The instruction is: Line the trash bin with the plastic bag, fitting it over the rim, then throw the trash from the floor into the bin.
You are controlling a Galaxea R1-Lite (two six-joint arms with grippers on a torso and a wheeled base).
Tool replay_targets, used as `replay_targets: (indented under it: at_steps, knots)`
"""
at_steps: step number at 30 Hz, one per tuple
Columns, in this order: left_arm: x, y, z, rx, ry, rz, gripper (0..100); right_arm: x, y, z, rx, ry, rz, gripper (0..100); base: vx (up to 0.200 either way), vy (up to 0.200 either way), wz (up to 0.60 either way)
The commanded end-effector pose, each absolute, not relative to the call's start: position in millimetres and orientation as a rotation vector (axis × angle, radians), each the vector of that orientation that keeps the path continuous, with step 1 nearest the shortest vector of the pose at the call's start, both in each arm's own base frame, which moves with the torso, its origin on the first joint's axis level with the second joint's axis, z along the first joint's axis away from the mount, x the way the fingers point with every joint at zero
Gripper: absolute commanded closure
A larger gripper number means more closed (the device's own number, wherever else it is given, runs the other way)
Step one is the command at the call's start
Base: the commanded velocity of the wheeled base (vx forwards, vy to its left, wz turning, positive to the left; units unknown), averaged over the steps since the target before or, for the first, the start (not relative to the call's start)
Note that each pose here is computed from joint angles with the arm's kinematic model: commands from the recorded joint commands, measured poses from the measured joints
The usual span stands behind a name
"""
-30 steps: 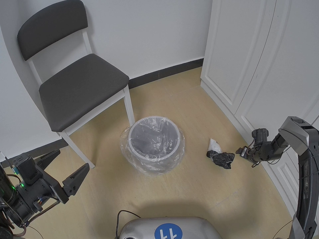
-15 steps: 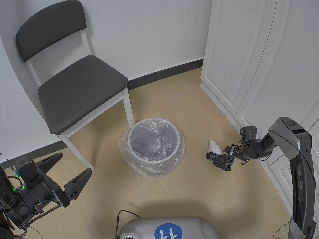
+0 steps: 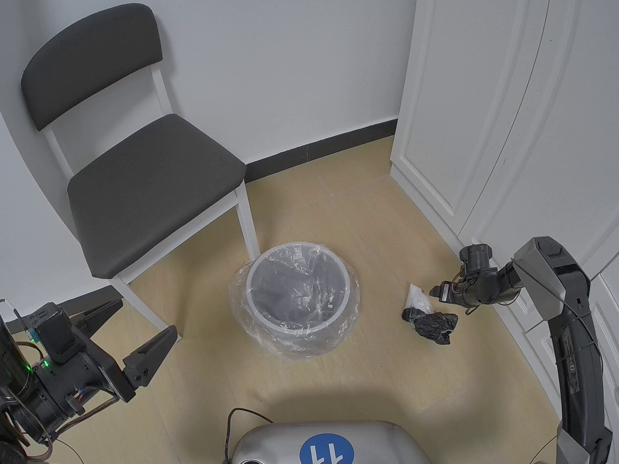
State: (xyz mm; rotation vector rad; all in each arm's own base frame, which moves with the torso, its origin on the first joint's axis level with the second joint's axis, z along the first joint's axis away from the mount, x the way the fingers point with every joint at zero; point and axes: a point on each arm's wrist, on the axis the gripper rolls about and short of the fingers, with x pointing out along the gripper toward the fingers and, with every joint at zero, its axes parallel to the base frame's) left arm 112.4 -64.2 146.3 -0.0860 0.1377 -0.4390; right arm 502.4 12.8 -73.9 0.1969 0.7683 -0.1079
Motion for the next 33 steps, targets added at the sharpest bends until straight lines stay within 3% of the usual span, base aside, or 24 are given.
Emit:
replay_targets:
  at_steps: [1,9,18,33]
  knots:
    - [112,-64,144,-0.083,0.150,-0.439,0,516,9,-101,0.147,0.808,-0.094,0,0.000,0.000,0.00]
    - [111,-65,142,-0.078,0.159,-0.448,0,518,14,-113,0.095,0.940,-0.064,0,0.000,0.000,0.00]
    - [112,-67,139,-0.071,0.177,-0.459,0,516,35,-117,0.051,0.963,0.004,0,0.000,0.000,0.00]
    - [110,-69,133,-0.062,0.204,-0.470,0,510,22,-143,-0.041,1.005,-0.017,0,0.000,0.000,0.00]
